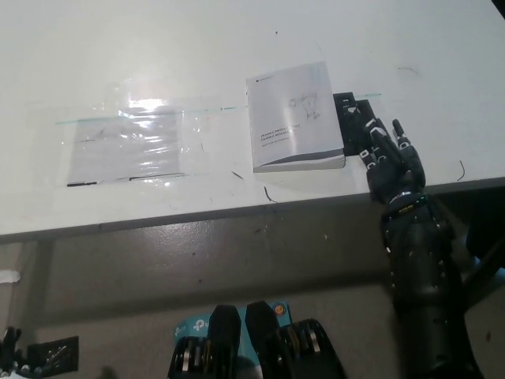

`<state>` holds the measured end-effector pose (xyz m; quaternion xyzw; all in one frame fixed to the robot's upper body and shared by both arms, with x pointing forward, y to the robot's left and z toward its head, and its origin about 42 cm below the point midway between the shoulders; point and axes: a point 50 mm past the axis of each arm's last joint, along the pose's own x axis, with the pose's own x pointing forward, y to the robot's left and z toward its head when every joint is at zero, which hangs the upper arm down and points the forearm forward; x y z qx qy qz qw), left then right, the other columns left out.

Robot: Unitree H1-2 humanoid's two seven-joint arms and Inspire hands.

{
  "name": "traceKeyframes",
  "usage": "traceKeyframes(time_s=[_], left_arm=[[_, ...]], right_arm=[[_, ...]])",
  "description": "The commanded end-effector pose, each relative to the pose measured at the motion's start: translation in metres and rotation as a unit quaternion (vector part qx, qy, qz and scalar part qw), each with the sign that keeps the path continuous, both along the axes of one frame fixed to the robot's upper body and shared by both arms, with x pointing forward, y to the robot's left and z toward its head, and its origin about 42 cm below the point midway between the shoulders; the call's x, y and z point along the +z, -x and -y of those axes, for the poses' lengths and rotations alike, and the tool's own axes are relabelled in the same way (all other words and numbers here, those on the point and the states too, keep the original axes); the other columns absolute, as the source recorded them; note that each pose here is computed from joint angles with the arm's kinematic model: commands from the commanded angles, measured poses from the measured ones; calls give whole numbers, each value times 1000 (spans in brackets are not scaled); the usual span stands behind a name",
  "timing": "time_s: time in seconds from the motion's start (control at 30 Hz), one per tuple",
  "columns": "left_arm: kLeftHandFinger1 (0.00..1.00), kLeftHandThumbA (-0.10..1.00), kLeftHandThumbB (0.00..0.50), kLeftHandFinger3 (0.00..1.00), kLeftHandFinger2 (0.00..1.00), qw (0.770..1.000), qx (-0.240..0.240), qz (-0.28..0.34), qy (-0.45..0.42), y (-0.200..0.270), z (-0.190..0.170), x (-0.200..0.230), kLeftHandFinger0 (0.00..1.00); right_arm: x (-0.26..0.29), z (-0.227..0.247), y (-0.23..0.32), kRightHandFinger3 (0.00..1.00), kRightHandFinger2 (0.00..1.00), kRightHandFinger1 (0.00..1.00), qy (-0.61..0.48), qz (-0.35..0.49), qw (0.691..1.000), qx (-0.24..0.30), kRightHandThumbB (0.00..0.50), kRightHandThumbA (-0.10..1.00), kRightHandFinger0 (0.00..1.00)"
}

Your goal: The robot uses its right hand to slide under the cover of the book kept in the middle of the desk and open it

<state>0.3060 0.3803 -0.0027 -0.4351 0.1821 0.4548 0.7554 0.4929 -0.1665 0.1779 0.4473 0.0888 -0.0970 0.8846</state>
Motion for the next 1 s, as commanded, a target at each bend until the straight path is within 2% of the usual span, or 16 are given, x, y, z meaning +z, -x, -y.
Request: traceKeyframes(time_s=[0.0,0.1,0.2,0.27,0.3,0.37,0.47,0.57,0.6,0.7,0.83,0.9,0.97], left_arm=[[1000,1000,0,1000,1000,1000,9,15,-21,-11,-9,13,1000],[956,1000,0,1000,979,1000,12,8,-17,-13,-9,14,1000],[936,1000,0,1000,956,1000,8,12,-18,-13,-9,14,1000],[941,1000,0,1000,951,1000,3,14,-22,-13,-9,15,1000],[990,1000,0,1000,975,1000,6,15,-18,-13,-10,15,1000],[957,1000,0,1000,956,1000,5,14,-21,-13,-10,15,1000],[959,1000,0,1000,969,1000,8,10,-23,-12,-10,15,1000],[961,1000,0,1000,969,1000,5,14,-20,-12,-10,15,1000],[951,1000,0,1000,966,1000,2,10,-23,-12,-10,15,1000],[968,1000,0,1000,984,1000,5,8,-23,-11,-11,16,1000],[1000,1000,0,1000,1000,1000,9,11,-22,-9,-14,17,1000],[991,1000,0,1000,1000,1000,7,8,-26,-8,-14,17,1000],[960,1000,0,1000,991,1000,8,2,-26,-7,-14,16,1000]], right_arm=[[8,-12,-2,1000,922,771,10,28,1000,10,59,1000,697],[8,-16,-1,1000,950,787,10,27,999,13,65,974,667],[6,-19,0,1000,995,856,13,25,999,16,52,986,689],[4,-21,1,1000,988,845,16,23,999,19,61,991,676],[2,-23,2,1000,969,812,19,18,999,22,74,991,644],[0,-24,2,1000,962,805,23,18,999,24,74,989,627],[-1,-32,5,1000,966,825,21,17,999,34,54,976,628],[-3,-37,6,1000,979,853,25,16,998,47,48,976,683],[-6,-42,8,1000,921,807,32,7,998,53,80,963,628],[-10,-50,11,1000,885,775,54,5,996,68,96,949,614],[-4,-57,10,1000,845,727,82,13,993,86,98,947,584],[5,-58,8,1000,850,756,101,28,989,103,92,949,592],[14,-60,6,1000,829,722,136,48,982,121,75,969,542]])
